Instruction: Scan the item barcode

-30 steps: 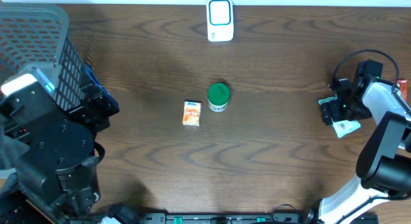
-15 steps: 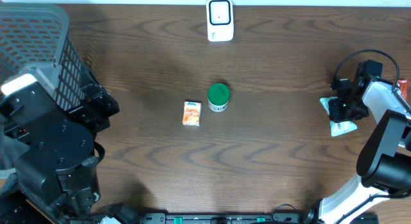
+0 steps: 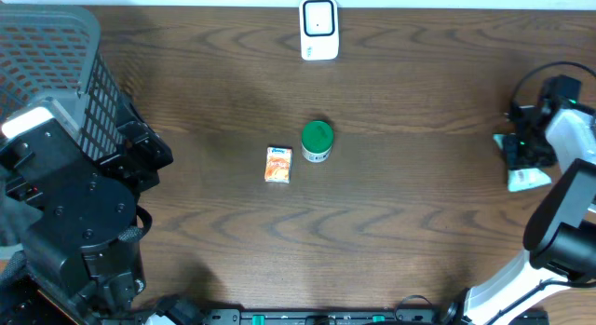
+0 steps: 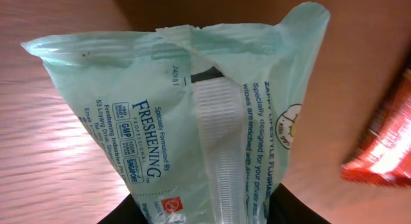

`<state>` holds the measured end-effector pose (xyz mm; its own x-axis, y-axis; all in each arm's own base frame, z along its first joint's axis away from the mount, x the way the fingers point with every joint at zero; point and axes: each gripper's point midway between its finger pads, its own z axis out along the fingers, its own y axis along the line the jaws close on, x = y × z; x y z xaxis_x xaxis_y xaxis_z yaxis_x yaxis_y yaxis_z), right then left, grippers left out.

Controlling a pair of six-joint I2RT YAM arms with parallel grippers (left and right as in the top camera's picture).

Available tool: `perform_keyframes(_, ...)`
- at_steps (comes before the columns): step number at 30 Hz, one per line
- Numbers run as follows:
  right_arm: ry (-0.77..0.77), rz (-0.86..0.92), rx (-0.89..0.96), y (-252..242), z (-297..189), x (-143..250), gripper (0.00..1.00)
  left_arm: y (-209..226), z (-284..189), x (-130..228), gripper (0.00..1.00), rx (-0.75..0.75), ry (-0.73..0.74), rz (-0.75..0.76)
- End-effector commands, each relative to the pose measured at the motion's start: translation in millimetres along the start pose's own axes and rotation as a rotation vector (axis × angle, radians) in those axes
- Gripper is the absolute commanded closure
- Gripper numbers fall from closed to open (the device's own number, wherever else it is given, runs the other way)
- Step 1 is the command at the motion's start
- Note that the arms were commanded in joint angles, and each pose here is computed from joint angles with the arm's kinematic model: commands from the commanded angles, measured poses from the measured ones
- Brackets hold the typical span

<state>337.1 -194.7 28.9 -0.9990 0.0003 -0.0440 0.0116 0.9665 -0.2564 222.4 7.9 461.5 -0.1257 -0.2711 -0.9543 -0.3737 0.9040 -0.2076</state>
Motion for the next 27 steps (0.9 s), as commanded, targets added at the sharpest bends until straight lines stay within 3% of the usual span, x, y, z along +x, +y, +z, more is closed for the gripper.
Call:
perform_keyframes(1,0.015,0.066,0.055,-36.3,5.3,11.3,0.63,3.7,0.7,-1.7,0.02,-0.025,-0.011,0.001)
perform_keyframes(7,-0.011,0.192,0.046,-73.5,13.9,28.7,0.59,3.7,0.7,-1.8,0.02,-0.025,-0.012,0.0)
perform_keyframes(14,-0.066,0.309,0.037,-100.3,18.8,35.8,0.13,3.7,0.7,-1.7,0.02,-0.025,-0.011,0.001)
perform_keyframes(15,-0.072,0.324,0.041,-102.2,17.7,34.1,0.02,3.7,0.7,-1.7,0.02,-0.025,-0.011,0.001)
perform_keyframes(21,-0.197,0.352,-0.037,-93.4,-16.3,-13.2,0.01,3.7,0.7,-1.7,0.02,-0.025,-0.011,0.001)
perform_keyframes(24,-0.278,0.357,-0.133,-73.5,-47.5,-47.7,0.01,3.8,0.7,-1.7,0.02,-0.025,-0.012,0.001)
perform_keyframes(27,-0.306,0.484,-0.302,-33.8,-79.0,-76.2,0.01,3.7,0.7,-1.7,0.02,-0.025,-0.011,0.001)
